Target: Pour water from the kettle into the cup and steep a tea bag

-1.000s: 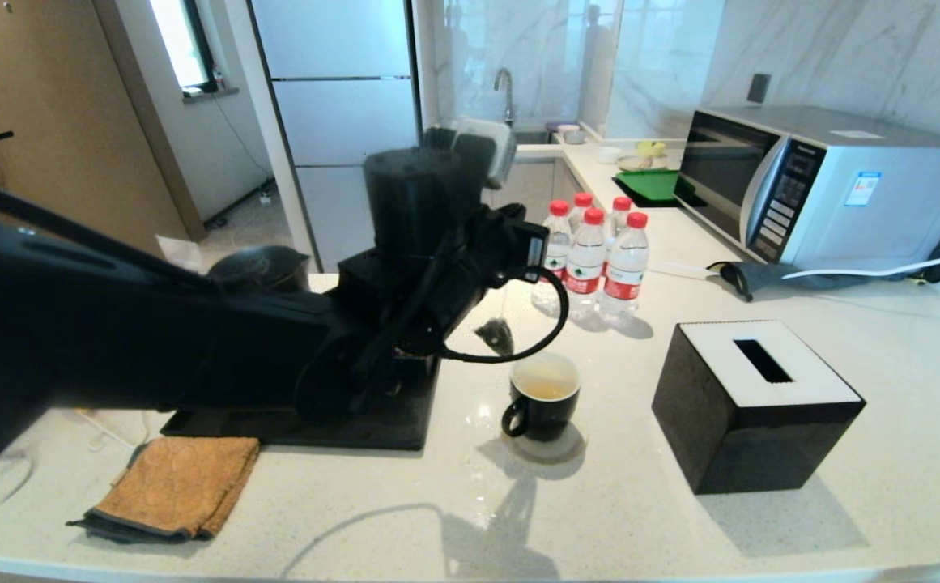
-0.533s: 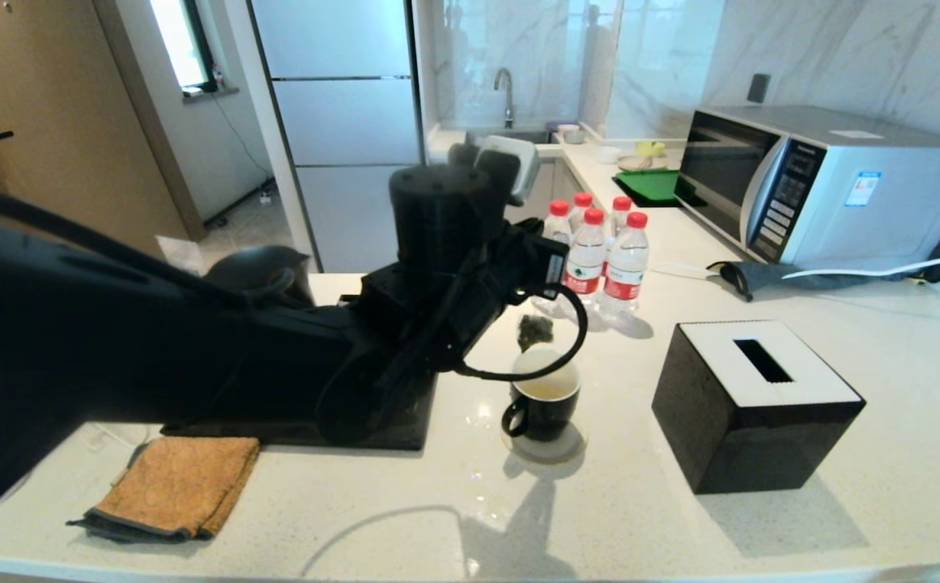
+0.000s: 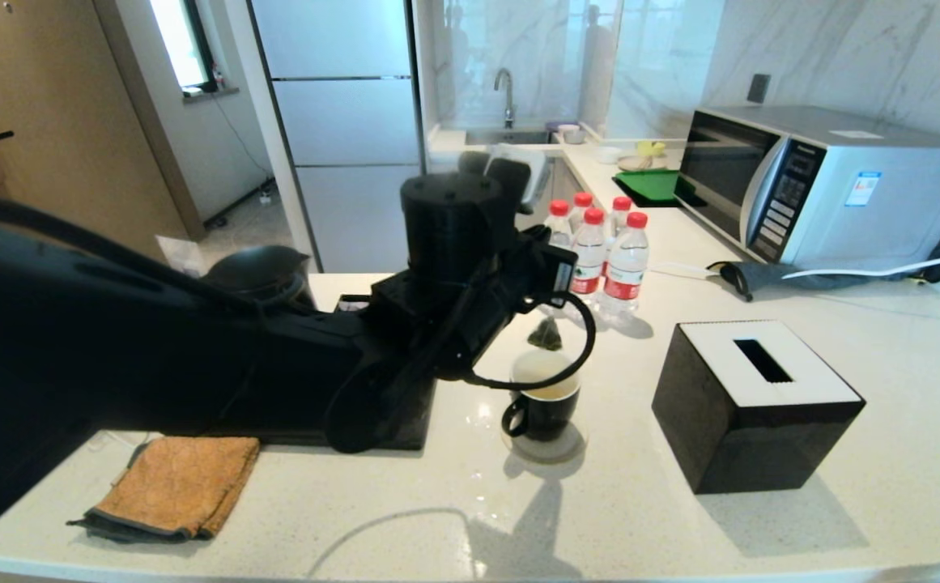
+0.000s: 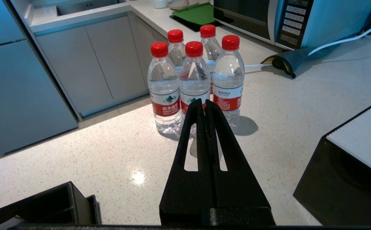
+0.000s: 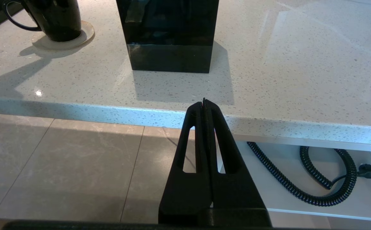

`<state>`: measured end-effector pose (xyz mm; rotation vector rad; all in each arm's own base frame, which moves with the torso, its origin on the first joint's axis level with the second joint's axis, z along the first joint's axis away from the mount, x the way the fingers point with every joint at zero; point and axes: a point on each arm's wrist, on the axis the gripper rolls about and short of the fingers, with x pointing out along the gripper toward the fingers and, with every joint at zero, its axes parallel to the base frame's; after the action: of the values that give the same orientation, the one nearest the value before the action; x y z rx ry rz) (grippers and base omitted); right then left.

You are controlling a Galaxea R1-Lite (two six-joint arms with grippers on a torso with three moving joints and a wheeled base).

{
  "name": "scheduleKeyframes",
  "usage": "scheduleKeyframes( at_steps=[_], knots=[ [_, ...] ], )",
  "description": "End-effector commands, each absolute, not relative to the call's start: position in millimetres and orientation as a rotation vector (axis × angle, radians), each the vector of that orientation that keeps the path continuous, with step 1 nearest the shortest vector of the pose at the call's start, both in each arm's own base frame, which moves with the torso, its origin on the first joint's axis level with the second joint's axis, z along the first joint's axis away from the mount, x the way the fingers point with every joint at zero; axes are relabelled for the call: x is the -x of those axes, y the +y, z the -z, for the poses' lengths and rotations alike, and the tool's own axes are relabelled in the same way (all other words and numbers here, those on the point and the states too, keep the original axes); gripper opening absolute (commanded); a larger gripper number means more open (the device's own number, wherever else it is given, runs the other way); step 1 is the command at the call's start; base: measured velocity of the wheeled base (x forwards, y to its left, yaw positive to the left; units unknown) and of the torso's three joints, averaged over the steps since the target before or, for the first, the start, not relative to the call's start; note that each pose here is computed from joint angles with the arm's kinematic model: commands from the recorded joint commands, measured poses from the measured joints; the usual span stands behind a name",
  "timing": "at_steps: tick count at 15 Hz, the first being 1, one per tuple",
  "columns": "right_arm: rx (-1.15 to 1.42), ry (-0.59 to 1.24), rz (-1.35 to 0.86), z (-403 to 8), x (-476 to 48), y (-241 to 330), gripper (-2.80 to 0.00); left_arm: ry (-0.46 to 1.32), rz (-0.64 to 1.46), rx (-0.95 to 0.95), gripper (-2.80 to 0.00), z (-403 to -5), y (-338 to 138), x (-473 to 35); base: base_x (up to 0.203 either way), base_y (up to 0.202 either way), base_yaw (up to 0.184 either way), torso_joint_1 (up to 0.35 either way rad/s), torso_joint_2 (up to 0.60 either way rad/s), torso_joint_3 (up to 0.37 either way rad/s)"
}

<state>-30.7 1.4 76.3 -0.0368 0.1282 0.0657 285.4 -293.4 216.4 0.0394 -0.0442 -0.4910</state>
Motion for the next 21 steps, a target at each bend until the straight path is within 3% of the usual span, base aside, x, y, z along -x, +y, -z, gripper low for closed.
scheduleKeyframes(
  at_steps=[1,21],
  knots=[
    [0.037,0.131,-0.067,-76,31,1,-2.80,-0.044,0.496,-0.038,-2.80,-216,-295,-283,0.000,0.000,0.000,0.000,0.00,0.000],
    [0.037,0.131,-0.067,-76,31,1,-2.80,0.005,0.462,-0.066,-2.80,-199,-303,-261,0.000,0.000,0.000,0.000,0.00,0.000]
  ],
)
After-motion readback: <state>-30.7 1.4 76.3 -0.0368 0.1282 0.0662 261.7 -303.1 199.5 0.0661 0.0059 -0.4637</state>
